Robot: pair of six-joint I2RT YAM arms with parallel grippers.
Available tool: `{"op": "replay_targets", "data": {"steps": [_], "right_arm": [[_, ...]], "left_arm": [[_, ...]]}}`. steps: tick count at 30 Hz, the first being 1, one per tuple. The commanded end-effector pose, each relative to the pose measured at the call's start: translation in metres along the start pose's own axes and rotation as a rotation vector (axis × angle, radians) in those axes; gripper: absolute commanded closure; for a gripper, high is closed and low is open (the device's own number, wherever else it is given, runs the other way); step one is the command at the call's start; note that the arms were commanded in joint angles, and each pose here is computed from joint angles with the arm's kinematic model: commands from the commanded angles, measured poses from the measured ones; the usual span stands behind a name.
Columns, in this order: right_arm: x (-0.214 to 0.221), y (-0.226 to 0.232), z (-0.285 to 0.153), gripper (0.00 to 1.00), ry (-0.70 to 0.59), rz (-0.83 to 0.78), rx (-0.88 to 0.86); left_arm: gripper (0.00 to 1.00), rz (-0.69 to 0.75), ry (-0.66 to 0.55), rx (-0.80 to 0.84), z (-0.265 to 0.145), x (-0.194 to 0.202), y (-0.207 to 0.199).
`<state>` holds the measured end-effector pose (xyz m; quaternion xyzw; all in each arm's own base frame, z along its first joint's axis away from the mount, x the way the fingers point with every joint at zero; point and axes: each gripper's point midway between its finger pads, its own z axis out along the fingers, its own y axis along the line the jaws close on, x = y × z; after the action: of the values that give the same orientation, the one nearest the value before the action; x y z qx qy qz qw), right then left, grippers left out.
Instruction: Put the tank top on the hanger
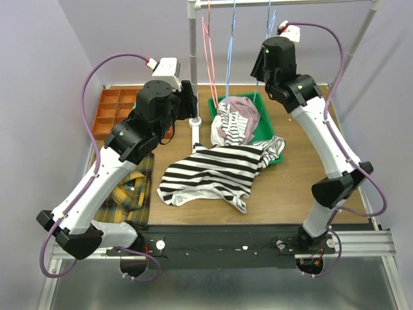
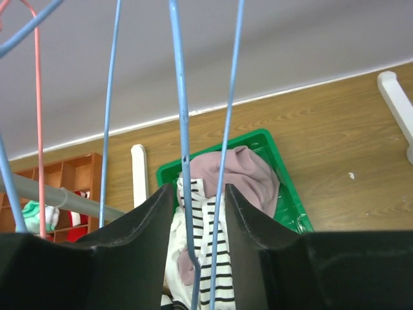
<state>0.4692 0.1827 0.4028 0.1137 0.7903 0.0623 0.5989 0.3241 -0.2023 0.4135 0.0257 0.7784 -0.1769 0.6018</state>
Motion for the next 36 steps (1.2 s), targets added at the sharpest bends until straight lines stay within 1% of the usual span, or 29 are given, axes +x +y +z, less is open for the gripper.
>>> {"op": "replay_targets", "data": {"steps": [1, 4, 5, 6, 8, 11, 14, 15, 16, 18, 20, 21, 24, 28, 32, 36], "right_arm": [[-0.039, -0.023, -0.031, 0.55, -0.102, -0.001, 0.039], [-0.042, -0.027, -0.031, 0.59, -0.111, -0.043, 0.057], [-0.043, -0.027, -0.03, 0.61, -0.111, -0.065, 0.058], [-0.042, -0.025, -0.029, 0.66, -0.108, -0.075, 0.049], [-0.041, -0.021, -0.022, 0.67, -0.102, -0.107, 0.036], [-0.042, -0.012, -0.014, 0.67, -0.088, -0.153, -0.006], [-0.052, -0.008, -0.013, 0.6, -0.115, -0.158, -0.022], [-0.056, -0.011, -0.012, 0.54, -0.129, -0.155, -0.009], [-0.059, -0.012, -0.013, 0.52, -0.139, -0.154, 0.0], [-0.065, -0.012, -0.013, 0.49, -0.153, -0.149, -0.02], [-0.063, -0.01, -0.012, 0.49, -0.147, -0.155, -0.037], [-0.063, -0.011, -0.012, 0.52, -0.144, -0.158, -0.036], [-0.057, -0.014, -0.007, 0.57, -0.128, -0.178, -0.031], [-0.048, -0.014, 0.0, 0.59, -0.088, -0.17, -0.106], [-0.044, -0.022, 0.008, 0.6, -0.063, -0.154, -0.122], [-0.04, -0.017, 0.012, 0.62, -0.049, -0.16, -0.163]], "left_arm": [[0.36, -0.045, -0.056, 0.034, -0.012, -0.016, -0.002], [0.36, -0.047, -0.055, 0.035, -0.013, -0.014, -0.001], [0.36, -0.049, -0.06, 0.037, -0.015, -0.015, -0.001], [0.36, -0.048, -0.054, 0.035, -0.014, -0.011, 0.0], [0.36, -0.048, -0.058, 0.036, -0.015, -0.011, 0.001], [0.36, -0.044, -0.053, 0.031, -0.016, -0.007, 0.005], [0.36, -0.043, -0.057, 0.026, -0.019, -0.007, 0.009], [0.36, -0.039, -0.055, 0.024, -0.019, -0.006, 0.01], [0.36, -0.036, -0.053, 0.025, -0.02, -0.005, 0.011], [0.36, -0.036, -0.062, 0.021, -0.023, -0.007, 0.013], [0.36, -0.038, -0.063, 0.02, -0.023, -0.005, 0.016], [0.36, -0.036, -0.062, 0.02, -0.023, -0.004, 0.016], [0.36, -0.037, -0.061, 0.026, -0.024, -0.003, 0.017], [0.36, -0.038, -0.068, 0.028, -0.026, -0.005, 0.018], [0.36, -0.036, -0.063, 0.027, -0.027, -0.003, 0.02], [0.36, -0.037, -0.064, 0.025, -0.027, -0.002, 0.021]]}}
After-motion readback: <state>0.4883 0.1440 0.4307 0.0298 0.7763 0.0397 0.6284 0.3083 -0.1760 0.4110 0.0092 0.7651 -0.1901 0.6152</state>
